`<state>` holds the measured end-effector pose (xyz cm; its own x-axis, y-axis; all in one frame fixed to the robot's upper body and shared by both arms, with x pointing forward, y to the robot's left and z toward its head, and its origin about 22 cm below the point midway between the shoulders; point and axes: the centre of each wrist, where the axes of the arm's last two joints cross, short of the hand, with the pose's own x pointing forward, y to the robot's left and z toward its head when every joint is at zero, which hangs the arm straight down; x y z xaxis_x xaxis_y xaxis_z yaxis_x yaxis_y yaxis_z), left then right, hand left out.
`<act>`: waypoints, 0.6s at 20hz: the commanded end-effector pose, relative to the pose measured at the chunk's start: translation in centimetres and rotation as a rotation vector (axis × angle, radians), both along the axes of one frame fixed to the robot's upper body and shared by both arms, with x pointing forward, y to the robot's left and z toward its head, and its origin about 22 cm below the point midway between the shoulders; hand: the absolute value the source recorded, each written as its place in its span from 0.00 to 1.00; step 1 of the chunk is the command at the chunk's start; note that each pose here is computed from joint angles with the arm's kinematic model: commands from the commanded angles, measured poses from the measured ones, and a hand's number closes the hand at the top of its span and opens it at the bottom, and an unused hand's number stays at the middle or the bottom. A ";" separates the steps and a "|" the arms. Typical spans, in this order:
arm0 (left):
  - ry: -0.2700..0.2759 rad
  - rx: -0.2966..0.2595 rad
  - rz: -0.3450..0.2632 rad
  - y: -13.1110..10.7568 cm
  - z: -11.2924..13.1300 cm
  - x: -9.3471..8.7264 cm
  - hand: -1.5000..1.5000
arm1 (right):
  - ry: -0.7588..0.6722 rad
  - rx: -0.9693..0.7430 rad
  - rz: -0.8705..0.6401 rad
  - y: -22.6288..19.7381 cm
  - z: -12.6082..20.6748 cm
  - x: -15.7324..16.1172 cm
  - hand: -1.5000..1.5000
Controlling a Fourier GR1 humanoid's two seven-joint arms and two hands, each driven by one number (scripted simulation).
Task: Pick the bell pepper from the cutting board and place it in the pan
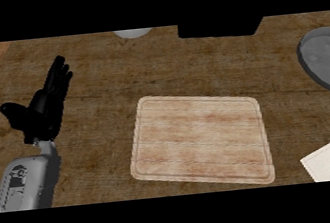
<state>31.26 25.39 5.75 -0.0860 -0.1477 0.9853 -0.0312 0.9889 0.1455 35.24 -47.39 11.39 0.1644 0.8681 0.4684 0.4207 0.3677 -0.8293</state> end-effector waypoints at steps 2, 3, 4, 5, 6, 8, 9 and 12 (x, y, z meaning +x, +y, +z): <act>-0.025 0.004 -0.010 -0.1 0.6 0.4 0.50 | 0.004 0.004 -0.019 -0.5 -3.3 -0.5 1.00; -0.006 0.003 -0.026 -0.9 0.2 0.2 0.50 | 0.026 -0.006 -0.020 -0.6 -2.4 0.0 1.00; -0.001 0.001 -0.022 -0.5 0.2 0.5 0.50 | 0.000 0.198 0.023 0.0 -1.5 1.0 1.00; -0.009 0.006 -0.016 -0.5 -0.1 0.3 0.50 | 0.036 0.164 0.006 -0.4 -2.0 0.6 1.00; -0.008 0.001 -0.030 -0.3 0.3 0.1 0.50 | 0.100 0.157 -0.013 -1.1 -3.5 -0.5 0.00; -0.014 -0.007 -0.019 -0.4 1.0 0.9 0.50 | 0.213 0.302 0.066 -0.8 -4.0 -0.3 0.00; -0.018 0.000 -0.017 -0.4 1.4 1.0 0.50 | 0.246 0.333 0.092 0.1 -5.7 -0.4 0.00; -0.016 0.000 -0.030 -1.0 0.9 0.9 0.50 | 0.232 0.394 0.140 -0.1 -4.0 0.4 0.00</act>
<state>31.81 24.88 6.26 -0.1014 -0.1443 0.9843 -0.0101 0.9895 0.1440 35.13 -47.95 7.50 0.2094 0.7123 0.6699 0.2309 0.6297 -0.7417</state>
